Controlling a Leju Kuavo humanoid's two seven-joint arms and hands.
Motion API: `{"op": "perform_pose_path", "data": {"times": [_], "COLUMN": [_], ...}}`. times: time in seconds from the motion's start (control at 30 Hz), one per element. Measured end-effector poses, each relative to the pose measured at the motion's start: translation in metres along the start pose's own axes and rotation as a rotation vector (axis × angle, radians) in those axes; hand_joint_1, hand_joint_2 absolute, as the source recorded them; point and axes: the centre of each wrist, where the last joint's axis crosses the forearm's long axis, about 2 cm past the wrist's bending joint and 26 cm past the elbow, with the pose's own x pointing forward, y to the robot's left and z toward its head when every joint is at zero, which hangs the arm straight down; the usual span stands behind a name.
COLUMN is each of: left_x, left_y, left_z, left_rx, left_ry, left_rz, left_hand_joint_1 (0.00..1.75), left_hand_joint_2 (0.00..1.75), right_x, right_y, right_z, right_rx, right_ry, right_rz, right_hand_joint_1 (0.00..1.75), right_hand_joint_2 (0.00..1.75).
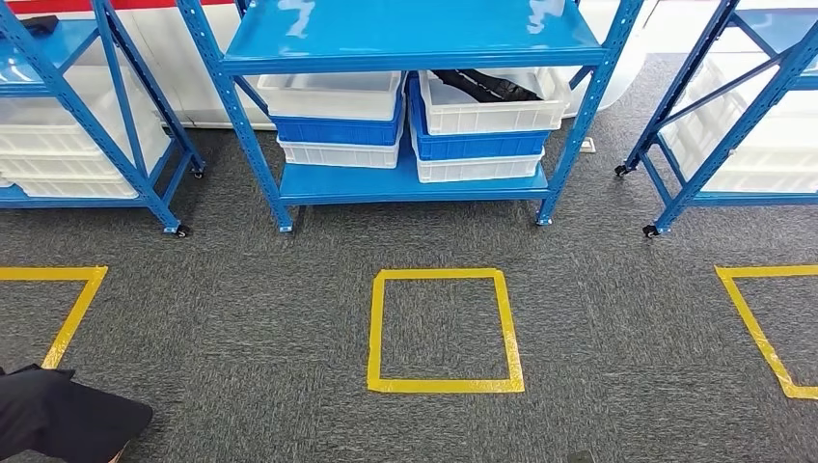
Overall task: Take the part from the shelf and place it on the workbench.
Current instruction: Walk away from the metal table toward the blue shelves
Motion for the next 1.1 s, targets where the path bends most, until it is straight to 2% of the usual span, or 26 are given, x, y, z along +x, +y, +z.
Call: {"op": "perform_pose_path", "data": {"times": [1.1], "left_x": [-0.0012], "left_y": [0.0029], "left_z": [0.0001], "left_rx": [0.014], "left_ry": [-0.020], "left_rz": [-0.017], "left_hand_joint_1": [0.00], "left_hand_joint_2": [0.00], "right_x": [-0.0063], "right_y": [-0.0081], "right_z": [-0.0047], "right_rx": [0.037], "right_ry": [-0.007], "right_rz": [-0.013], "right_hand_joint_1": [0.00], "right_hand_joint_2": [0.00]}}
